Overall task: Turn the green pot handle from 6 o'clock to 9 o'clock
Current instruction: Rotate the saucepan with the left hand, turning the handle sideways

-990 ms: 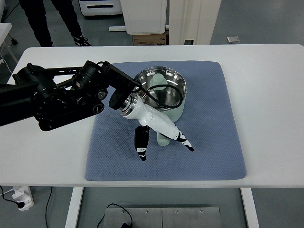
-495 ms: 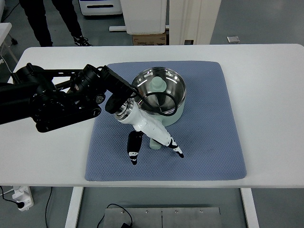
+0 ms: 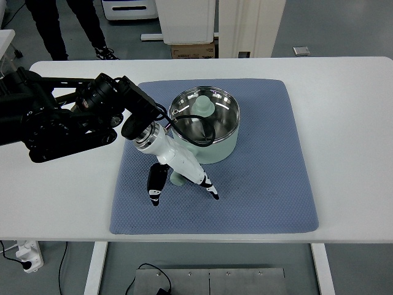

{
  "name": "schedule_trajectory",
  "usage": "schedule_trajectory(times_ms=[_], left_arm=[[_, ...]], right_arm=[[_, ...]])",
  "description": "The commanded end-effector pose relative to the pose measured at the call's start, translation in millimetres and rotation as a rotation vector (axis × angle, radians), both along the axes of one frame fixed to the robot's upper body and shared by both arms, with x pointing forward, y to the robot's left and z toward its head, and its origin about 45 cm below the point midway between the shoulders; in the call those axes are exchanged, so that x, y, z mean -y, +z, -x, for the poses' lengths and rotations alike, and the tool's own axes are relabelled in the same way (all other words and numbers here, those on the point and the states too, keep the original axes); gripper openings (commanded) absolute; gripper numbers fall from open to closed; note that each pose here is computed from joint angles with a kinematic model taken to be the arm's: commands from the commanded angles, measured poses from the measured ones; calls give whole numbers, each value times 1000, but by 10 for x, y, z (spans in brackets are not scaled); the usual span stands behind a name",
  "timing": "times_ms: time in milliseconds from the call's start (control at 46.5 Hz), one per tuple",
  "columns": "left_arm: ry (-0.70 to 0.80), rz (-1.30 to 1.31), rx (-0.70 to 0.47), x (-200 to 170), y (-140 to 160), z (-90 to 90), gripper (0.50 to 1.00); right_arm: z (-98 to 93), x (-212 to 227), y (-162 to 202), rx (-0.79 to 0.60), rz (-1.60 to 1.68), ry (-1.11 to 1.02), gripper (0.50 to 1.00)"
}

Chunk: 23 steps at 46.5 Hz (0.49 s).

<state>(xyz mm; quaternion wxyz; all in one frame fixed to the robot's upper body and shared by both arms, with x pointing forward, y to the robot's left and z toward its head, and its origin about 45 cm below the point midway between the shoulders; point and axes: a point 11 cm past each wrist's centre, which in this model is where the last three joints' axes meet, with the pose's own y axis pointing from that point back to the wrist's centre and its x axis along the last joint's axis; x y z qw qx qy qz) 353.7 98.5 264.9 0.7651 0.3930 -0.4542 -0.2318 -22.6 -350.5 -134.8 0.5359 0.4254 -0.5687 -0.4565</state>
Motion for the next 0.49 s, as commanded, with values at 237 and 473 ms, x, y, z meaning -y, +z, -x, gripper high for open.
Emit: schedule_trajectory(times_ms=[237,473], left_arm=[[15,-53,39,-181,96,-87,1000],[18,-59,41,-234,121,-111,1000]], right_arm=[[0,0,0,0,0,1,1000],[0,0,0,0,0,-1,1000]])
